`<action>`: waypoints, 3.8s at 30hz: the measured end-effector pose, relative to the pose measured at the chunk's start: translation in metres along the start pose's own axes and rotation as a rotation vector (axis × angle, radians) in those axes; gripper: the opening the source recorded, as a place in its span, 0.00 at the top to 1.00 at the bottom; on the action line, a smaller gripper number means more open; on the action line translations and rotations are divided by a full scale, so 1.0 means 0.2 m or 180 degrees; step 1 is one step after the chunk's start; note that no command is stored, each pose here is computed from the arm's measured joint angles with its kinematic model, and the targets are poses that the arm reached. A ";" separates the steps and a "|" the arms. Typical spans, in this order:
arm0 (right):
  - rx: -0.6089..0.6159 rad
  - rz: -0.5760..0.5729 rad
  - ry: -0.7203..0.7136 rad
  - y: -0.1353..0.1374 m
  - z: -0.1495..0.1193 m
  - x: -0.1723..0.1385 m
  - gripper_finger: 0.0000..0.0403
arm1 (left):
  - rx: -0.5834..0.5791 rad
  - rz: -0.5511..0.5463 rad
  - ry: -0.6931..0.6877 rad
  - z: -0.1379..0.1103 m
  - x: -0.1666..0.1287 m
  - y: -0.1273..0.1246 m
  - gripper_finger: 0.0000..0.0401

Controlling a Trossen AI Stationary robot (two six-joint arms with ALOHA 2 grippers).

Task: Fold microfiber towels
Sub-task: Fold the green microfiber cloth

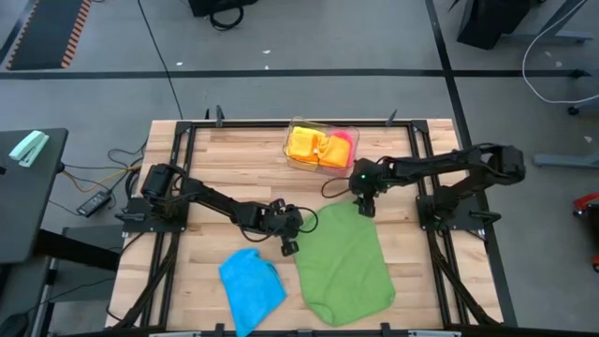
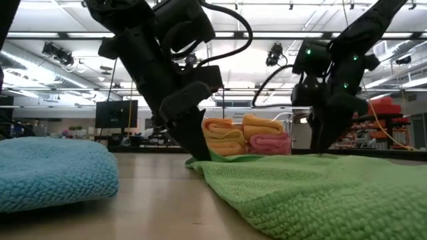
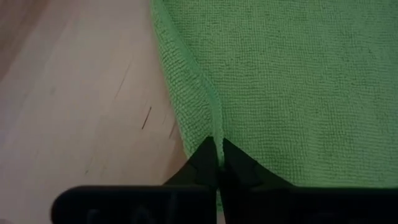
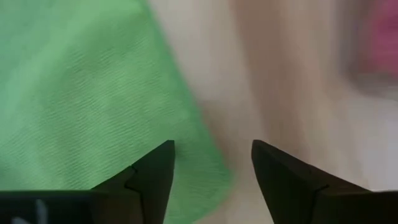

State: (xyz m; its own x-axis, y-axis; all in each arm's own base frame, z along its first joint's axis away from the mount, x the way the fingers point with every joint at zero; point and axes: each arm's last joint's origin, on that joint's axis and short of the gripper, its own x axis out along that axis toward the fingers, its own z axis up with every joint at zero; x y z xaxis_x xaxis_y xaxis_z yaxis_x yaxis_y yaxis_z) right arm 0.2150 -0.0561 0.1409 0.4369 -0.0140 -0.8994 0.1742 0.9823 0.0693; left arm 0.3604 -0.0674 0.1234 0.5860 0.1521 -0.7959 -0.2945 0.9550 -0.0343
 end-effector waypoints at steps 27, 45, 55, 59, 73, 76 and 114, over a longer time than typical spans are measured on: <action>-0.0165 -0.0201 0.0229 0.05 -0.02 0.03 0.93 | 0.0078 0.0164 -0.0037 0.00 0.00 0.01 0.91; -0.0513 -0.0876 -0.0468 0.02 0.11 -0.21 0.94 | 0.0616 0.0579 -0.0129 0.12 -0.15 0.18 0.94; -0.0633 -0.1353 -0.0714 -0.03 0.25 -0.35 0.94 | 0.0553 0.0522 -0.0561 0.25 -0.48 0.26 0.95; -0.0705 -0.1276 -0.0594 0.01 0.25 -0.37 0.94 | 0.0636 0.0423 -0.0587 0.23 -0.50 0.20 0.93; -0.0878 -0.0914 -0.0009 0.25 0.12 -0.37 0.94 | 0.0748 0.0021 -0.0877 0.16 -0.38 -0.07 0.92; -0.0934 -0.0864 0.0070 0.29 0.10 -0.37 0.94 | 0.0747 -0.0071 -0.0920 0.13 -0.30 -0.13 0.92; -0.1281 -0.0229 0.0518 0.64 -0.18 -0.35 0.94 | 0.0414 -0.1011 -0.1343 0.01 -0.01 -0.38 0.98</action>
State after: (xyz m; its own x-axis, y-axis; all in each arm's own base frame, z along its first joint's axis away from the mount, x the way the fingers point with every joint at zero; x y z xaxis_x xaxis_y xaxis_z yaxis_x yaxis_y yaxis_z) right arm 0.1750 0.0779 0.1964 0.2860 -0.0870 -0.9543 -0.1727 0.9749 -0.1406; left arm 0.3820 -0.1397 0.1292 0.8910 -0.0858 -0.4458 0.0266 0.9902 -0.1373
